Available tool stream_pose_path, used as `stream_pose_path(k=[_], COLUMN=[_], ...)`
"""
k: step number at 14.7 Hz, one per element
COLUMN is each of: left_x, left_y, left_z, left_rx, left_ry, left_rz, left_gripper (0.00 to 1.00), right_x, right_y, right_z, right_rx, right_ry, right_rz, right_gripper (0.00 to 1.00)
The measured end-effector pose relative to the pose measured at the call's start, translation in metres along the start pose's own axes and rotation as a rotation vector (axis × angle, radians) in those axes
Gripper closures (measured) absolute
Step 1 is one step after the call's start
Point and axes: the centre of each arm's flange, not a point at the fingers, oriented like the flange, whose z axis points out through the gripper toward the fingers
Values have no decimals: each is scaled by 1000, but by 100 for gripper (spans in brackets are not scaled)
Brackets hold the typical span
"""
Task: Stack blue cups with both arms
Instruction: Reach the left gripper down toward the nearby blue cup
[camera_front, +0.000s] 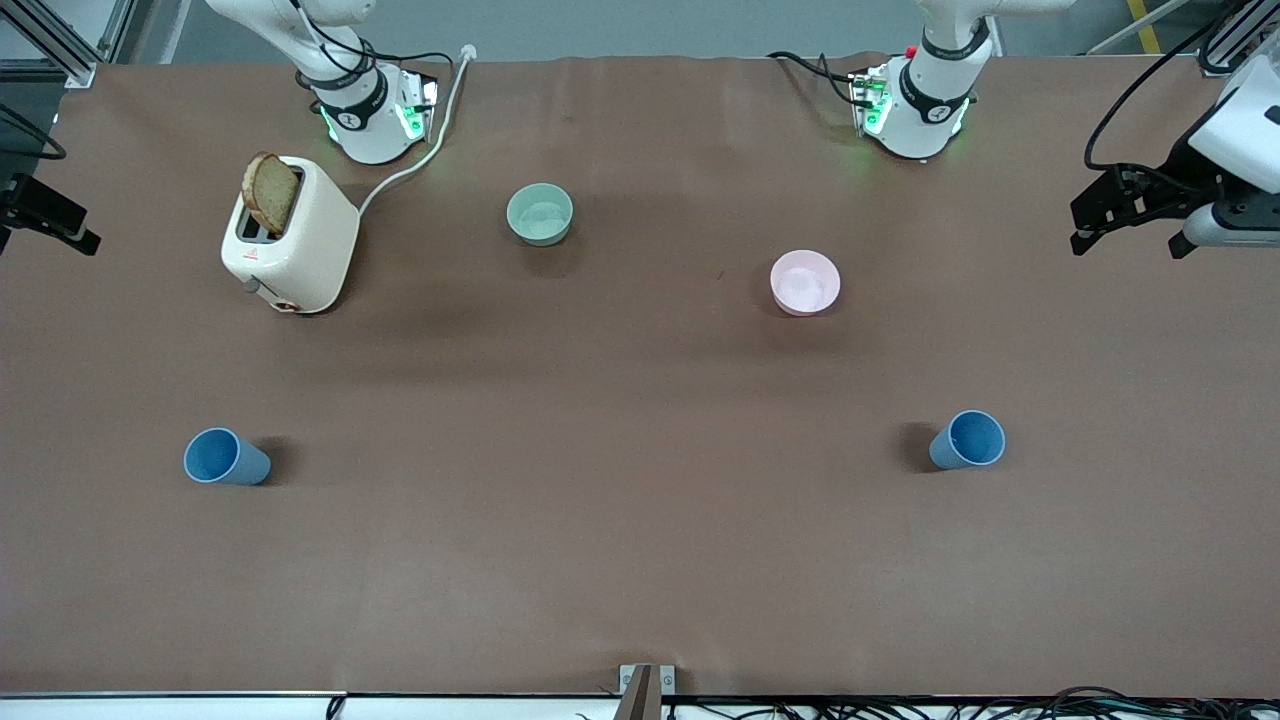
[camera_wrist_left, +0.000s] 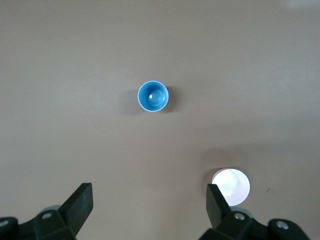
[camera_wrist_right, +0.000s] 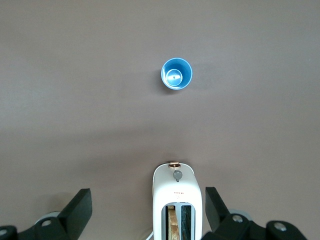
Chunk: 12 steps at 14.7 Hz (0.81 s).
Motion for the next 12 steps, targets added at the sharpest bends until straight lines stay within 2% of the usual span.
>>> stream_pose_path(k=[3,6,9,12], left_x=[4,35,80,105], left_y=[-1,-23,-62,-83], left_z=[7,44,126,221], left_rx=[1,8,10,-1], left_ry=[-11,-42,-43,-67], left_rz=[-2,-20,-33,-61], left_gripper=[0,0,0,0], right_x=[0,0,0,2], right_y=[0,0,0,1], right_z=[0,0,0,3], right_rx=[0,0,0,0], right_ry=[0,1,1,-5], right_rz=[0,-1,0,1], right_gripper=[0,0,0,0])
